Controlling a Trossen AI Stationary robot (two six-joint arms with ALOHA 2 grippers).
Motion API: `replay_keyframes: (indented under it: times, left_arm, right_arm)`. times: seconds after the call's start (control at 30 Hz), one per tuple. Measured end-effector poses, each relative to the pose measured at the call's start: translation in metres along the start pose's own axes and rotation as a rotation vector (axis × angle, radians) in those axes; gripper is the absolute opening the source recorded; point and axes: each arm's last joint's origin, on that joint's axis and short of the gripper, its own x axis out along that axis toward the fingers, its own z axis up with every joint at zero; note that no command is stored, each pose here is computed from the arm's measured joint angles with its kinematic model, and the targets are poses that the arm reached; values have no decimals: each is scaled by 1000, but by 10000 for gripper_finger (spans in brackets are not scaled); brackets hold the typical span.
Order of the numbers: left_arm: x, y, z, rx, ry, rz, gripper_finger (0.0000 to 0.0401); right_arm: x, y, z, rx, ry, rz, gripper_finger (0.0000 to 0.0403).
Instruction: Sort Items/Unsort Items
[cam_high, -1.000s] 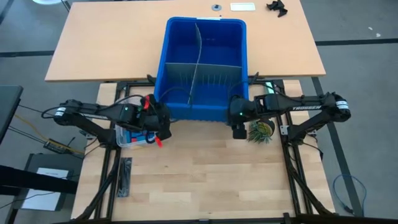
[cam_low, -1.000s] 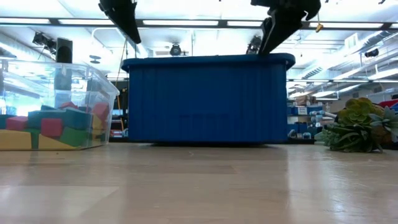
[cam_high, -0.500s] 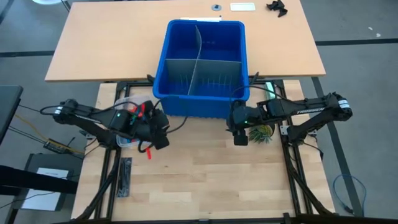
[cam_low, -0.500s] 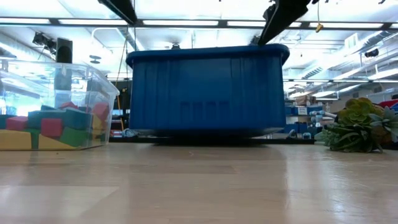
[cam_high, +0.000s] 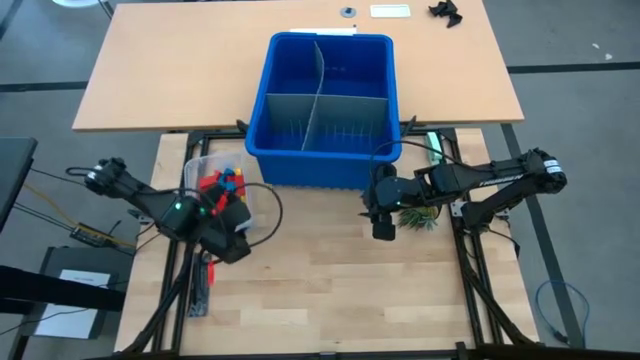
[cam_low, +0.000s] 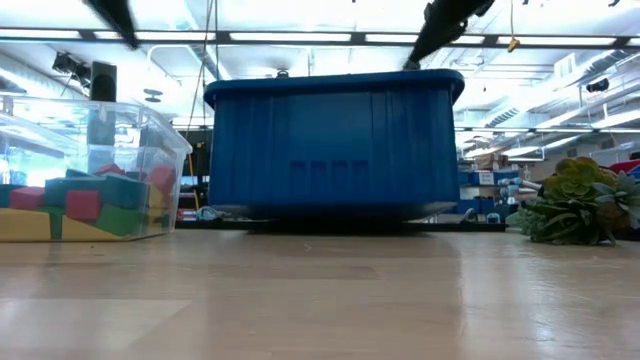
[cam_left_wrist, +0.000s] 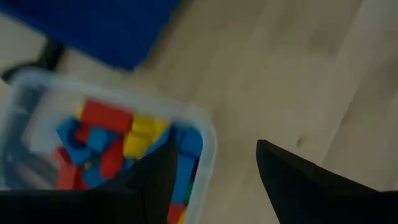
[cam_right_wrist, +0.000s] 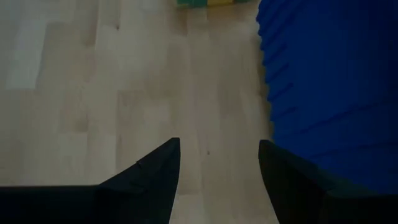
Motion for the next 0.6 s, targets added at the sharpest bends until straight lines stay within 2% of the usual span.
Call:
replay_keyframes:
  times: [0.2, 0.37, 0.6]
  left_arm:
    - [20, 6, -32, -11, 104, -23, 230]
    - [29, 15, -45, -44, 63, -99, 230]
    - [47, 20, -59, 28, 48, -56, 230]
  right_arm:
    - [-1, 3, 3, -13, -35, 10, 215]
    - [-1, 3, 3, -22, -36, 10, 215]
    - [-1, 2, 7, -38, -71, -1, 215]
